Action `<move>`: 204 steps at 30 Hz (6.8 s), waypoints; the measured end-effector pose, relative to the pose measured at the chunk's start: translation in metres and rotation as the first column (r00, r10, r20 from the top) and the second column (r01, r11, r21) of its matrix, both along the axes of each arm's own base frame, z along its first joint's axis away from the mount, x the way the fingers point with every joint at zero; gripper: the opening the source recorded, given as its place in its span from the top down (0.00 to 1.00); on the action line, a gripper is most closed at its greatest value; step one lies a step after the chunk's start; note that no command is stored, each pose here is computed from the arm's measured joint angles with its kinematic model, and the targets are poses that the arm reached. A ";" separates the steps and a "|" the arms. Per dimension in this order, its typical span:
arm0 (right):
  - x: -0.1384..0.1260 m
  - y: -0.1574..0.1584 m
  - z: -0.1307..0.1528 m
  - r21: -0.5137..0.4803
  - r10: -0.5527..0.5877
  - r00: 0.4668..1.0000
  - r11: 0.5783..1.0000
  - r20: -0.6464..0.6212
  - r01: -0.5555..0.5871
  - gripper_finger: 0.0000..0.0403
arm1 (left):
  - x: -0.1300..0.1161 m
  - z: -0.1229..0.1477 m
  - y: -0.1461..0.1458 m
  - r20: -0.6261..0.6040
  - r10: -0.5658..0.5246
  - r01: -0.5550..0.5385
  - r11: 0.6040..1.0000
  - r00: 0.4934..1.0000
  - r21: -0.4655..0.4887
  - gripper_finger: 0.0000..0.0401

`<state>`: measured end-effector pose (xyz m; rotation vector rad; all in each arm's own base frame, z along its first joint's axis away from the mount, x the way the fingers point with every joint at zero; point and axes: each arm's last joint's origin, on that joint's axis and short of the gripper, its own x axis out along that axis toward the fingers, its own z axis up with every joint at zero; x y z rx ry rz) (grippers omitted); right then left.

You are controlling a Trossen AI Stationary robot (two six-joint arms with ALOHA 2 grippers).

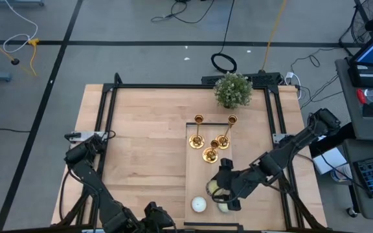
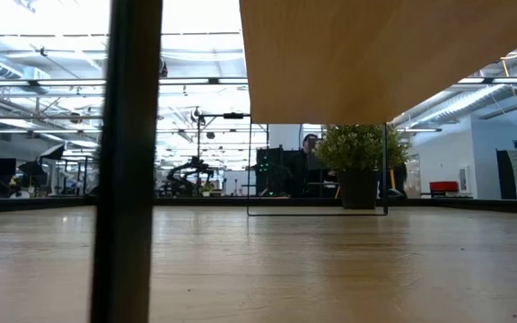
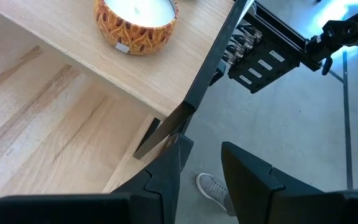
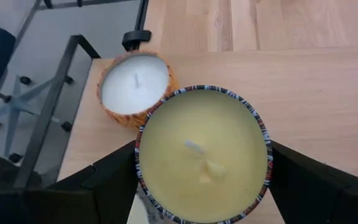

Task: Pick & Place candle stick holders
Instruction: Put the red patterned scented candle on the shelf

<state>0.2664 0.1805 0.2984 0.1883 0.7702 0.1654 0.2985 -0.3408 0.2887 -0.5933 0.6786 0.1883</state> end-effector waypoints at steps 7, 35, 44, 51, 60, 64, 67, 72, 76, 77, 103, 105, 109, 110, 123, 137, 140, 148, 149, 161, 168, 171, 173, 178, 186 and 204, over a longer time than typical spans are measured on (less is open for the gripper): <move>0.000 -0.003 -0.002 -0.009 -0.015 0.999 1.000 -0.029 0.015 0.26 | 0.000 0.000 0.000 0.000 0.000 0.000 1.000 1.000 0.000 0.70; 0.002 -0.010 -0.006 -0.004 -0.068 0.995 0.998 -0.072 0.068 0.26 | 0.000 0.000 0.000 0.001 0.001 -0.001 1.000 1.000 -0.001 0.70; 0.001 -0.009 -0.007 0.019 -0.062 0.994 0.998 -0.095 0.064 0.26 | 0.000 0.000 0.000 0.002 -0.002 0.002 1.000 1.000 0.004 0.70; 0.001 -0.009 -0.007 0.021 -0.064 0.993 0.998 -0.096 0.066 0.26 | 0.000 0.000 0.000 0.002 -0.004 0.004 1.000 1.000 0.007 0.70; 0.001 -0.009 -0.007 0.023 -0.067 0.993 0.997 -0.097 0.069 0.26 | 0.000 0.000 0.000 0.002 -0.004 0.004 1.000 1.000 0.007 0.70; 0.001 -0.010 -0.008 0.018 -0.073 0.991 0.997 -0.108 0.075 0.26 | 0.000 0.000 0.000 0.002 -0.004 0.004 1.000 1.000 0.007 0.70; 0.001 -0.011 -0.008 0.026 -0.089 0.989 0.995 -0.117 0.093 0.26 | 0.000 0.000 0.000 0.002 -0.004 0.004 1.000 1.000 0.007 0.70; 0.001 -0.012 -0.009 0.022 -0.090 0.989 0.995 -0.119 0.093 0.26 | 0.000 0.000 0.000 0.002 -0.003 0.003 1.000 1.000 0.006 0.70; 0.001 -0.012 -0.009 0.022 -0.086 0.989 0.996 -0.120 0.089 0.26 | 0.000 0.000 0.000 0.002 -0.003 0.003 1.000 1.000 0.006 0.70; 0.001 -0.012 -0.009 0.022 -0.086 0.989 0.996 -0.120 0.089 0.26 | 0.000 0.000 0.000 0.002 -0.003 0.003 1.000 1.000 0.006 0.70; 0.006 -0.016 -0.016 -0.002 -0.109 0.982 0.994 -0.155 0.110 0.26 | -0.001 0.000 -0.001 0.001 -0.006 0.006 1.000 1.000 0.006 0.70; 0.006 -0.016 -0.016 0.006 -0.101 0.982 0.995 -0.160 0.104 0.25 | -0.001 0.000 -0.001 0.001 -0.005 0.005 1.000 1.000 0.006 0.70; 0.005 -0.015 -0.016 0.031 -0.077 0.981 0.996 -0.178 0.084 0.23 | -0.001 0.000 -0.001 0.001 -0.008 0.008 1.000 1.000 0.008 0.70; 0.005 -0.015 -0.016 0.032 -0.077 0.981 0.996 -0.178 0.083 0.22 | -0.001 0.000 -0.001 0.002 -0.008 0.008 1.000 1.000 0.009 0.70; 0.006 -0.016 -0.016 0.029 -0.080 0.981 0.996 -0.178 0.086 0.20 | -0.001 0.000 -0.001 0.005 -0.004 0.004 1.000 1.000 0.010 0.70; 0.007 -0.016 -0.015 0.030 -0.073 0.984 0.996 -0.161 0.079 0.20 | -0.001 0.000 -0.001 0.005 -0.005 0.005 1.000 1.000 0.011 0.70; 0.008 -0.017 -0.015 0.031 -0.077 0.984 0.996 -0.161 0.083 0.18 | -0.001 0.000 -0.001 0.005 -0.006 0.005 1.000 1.000 0.012 0.70; 0.009 -0.019 -0.015 0.034 -0.087 0.983 0.995 -0.162 0.094 0.13 | -0.002 0.000 -0.001 0.005 -0.009 0.009 1.000 1.000 0.014 0.70; 0.009 -0.019 -0.015 0.034 -0.088 0.983 0.995 -0.162 0.095 0.13 | -0.002 0.000 -0.002 0.005 -0.010 0.009 1.000 1.000 0.014 0.70; 0.016 -0.017 -0.010 0.087 -0.087 0.992 0.992 -0.091 0.094 0.12 | -0.003 0.000 -0.003 0.005 -0.010 0.010 1.000 1.000 0.009 0.70; 0.020 -0.020 -0.008 0.091 -0.090 0.994 0.991 -0.062 0.096 0.12 | -0.003 0.000 -0.003 0.005 -0.010 0.010 1.000 1.000 0.008 0.70; 0.021 -0.023 -0.007 0.087 -0.093 0.994 0.991 -0.055 0.097 0.12 | -0.004 0.000 -0.003 0.005 -0.010 0.010 1.000 1.000 0.007 0.70; 0.023 -0.024 -0.006 0.081 -0.088 0.996 0.993 -0.030 0.090 0.12 | -0.004 0.000 -0.003 0.005 -0.009 0.009 1.000 1.000 0.005 0.70; 0.032 -0.021 0.005 0.094 -0.039 0.993 0.995 0.115 0.028 0.12 | -0.005 0.000 -0.004 0.005 -0.009 0.009 1.000 1.000 0.002 0.70; 0.047 -0.025 0.027 0.206 -0.080 0.938 0.979 0.337 0.010 0.12 | -0.005 0.000 -0.004 0.005 -0.006 0.006 1.000 1.000 -0.003 0.70; 0.042 -0.004 0.053 0.412 -0.013 0.868 0.883 0.497 -0.223 0.13 | -0.003 0.000 -0.003 0.006 0.001 -0.001 1.000 1.000 -0.002 0.70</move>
